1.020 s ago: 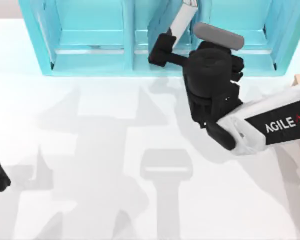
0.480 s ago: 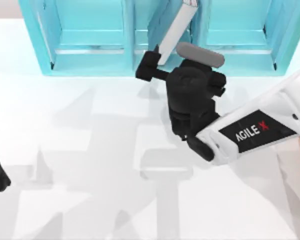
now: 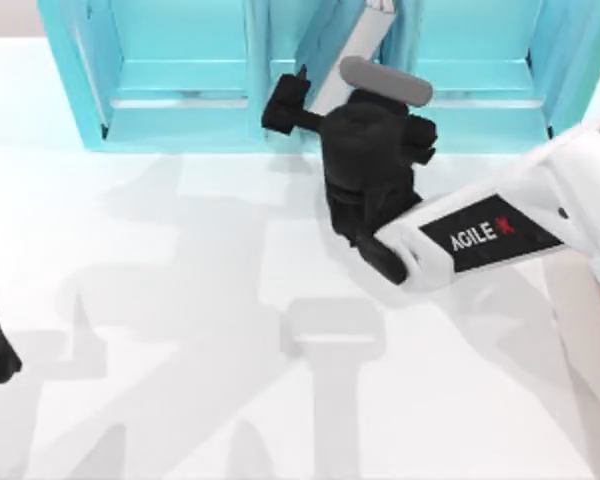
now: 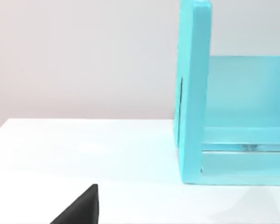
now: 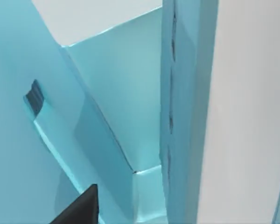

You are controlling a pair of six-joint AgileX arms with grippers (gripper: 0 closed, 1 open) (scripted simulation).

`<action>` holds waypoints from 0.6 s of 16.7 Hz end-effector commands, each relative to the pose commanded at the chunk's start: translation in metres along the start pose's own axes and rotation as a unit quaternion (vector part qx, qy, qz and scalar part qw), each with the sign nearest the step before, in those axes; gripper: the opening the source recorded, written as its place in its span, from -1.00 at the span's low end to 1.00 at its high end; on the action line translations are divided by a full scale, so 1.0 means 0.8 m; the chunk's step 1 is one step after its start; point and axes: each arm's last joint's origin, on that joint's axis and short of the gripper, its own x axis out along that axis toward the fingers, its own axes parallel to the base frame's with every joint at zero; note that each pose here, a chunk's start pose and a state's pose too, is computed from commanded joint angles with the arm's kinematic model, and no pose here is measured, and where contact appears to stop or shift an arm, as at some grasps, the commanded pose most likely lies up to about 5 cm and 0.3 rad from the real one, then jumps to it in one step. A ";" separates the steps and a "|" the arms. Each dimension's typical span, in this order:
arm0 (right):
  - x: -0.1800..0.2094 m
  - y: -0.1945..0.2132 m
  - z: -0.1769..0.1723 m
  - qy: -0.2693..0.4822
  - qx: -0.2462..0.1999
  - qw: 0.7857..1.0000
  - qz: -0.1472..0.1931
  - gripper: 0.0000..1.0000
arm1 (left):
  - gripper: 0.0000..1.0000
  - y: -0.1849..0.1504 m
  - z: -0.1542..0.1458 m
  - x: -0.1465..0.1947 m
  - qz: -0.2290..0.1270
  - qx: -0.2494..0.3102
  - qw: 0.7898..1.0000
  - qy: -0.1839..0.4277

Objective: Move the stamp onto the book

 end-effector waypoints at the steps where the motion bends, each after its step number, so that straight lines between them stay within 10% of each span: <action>1: 0.012 0.000 0.000 0.000 0.000 1.000 0.000 1.00 | 1.00 0.000 0.000 0.000 0.000 0.000 1.000 0.000; 10: 0.074 -0.004 0.001 0.000 0.000 1.000 0.000 1.00 | 1.00 0.000 0.000 0.000 0.000 0.000 1.000 0.000</action>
